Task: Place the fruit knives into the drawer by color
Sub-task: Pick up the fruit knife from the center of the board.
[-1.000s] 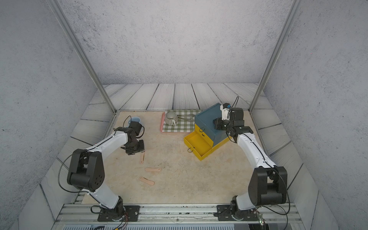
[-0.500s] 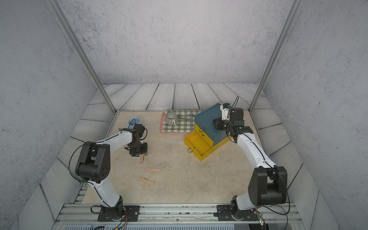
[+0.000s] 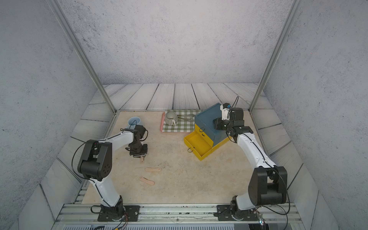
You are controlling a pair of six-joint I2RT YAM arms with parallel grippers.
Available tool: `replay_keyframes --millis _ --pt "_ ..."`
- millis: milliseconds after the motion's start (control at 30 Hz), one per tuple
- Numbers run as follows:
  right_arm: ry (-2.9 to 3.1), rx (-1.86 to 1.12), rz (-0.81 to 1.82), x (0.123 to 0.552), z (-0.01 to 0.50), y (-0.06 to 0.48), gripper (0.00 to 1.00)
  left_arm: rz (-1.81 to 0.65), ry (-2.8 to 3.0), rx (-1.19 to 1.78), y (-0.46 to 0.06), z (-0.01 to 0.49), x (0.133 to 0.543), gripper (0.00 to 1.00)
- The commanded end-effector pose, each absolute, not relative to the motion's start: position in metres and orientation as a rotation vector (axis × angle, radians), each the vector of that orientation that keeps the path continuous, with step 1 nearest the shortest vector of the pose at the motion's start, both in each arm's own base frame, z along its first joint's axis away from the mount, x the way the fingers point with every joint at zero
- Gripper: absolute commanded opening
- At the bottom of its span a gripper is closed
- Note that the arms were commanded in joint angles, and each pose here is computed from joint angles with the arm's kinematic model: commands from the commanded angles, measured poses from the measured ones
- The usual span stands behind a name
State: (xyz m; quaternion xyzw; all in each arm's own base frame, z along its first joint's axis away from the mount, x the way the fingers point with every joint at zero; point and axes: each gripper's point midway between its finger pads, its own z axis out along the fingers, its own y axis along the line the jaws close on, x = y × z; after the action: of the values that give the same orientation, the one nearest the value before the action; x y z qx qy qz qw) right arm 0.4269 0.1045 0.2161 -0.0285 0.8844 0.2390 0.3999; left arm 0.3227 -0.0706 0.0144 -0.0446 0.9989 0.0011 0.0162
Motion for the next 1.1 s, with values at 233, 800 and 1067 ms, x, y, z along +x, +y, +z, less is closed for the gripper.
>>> replay_keyframes --millis 233,800,1067 --pt "2.949 0.155 0.492 0.312 0.065 0.081 0.13 0.017 3.188 -0.144 -0.071 0.000 0.309 0.33" --pt "2.930 0.156 0.508 0.313 0.069 0.083 0.13 -0.039 3.181 -0.177 -0.079 0.005 0.305 0.14" --pt "2.927 0.157 0.513 0.313 0.070 0.084 0.13 -0.114 3.085 -0.190 -0.096 0.036 0.316 0.14"
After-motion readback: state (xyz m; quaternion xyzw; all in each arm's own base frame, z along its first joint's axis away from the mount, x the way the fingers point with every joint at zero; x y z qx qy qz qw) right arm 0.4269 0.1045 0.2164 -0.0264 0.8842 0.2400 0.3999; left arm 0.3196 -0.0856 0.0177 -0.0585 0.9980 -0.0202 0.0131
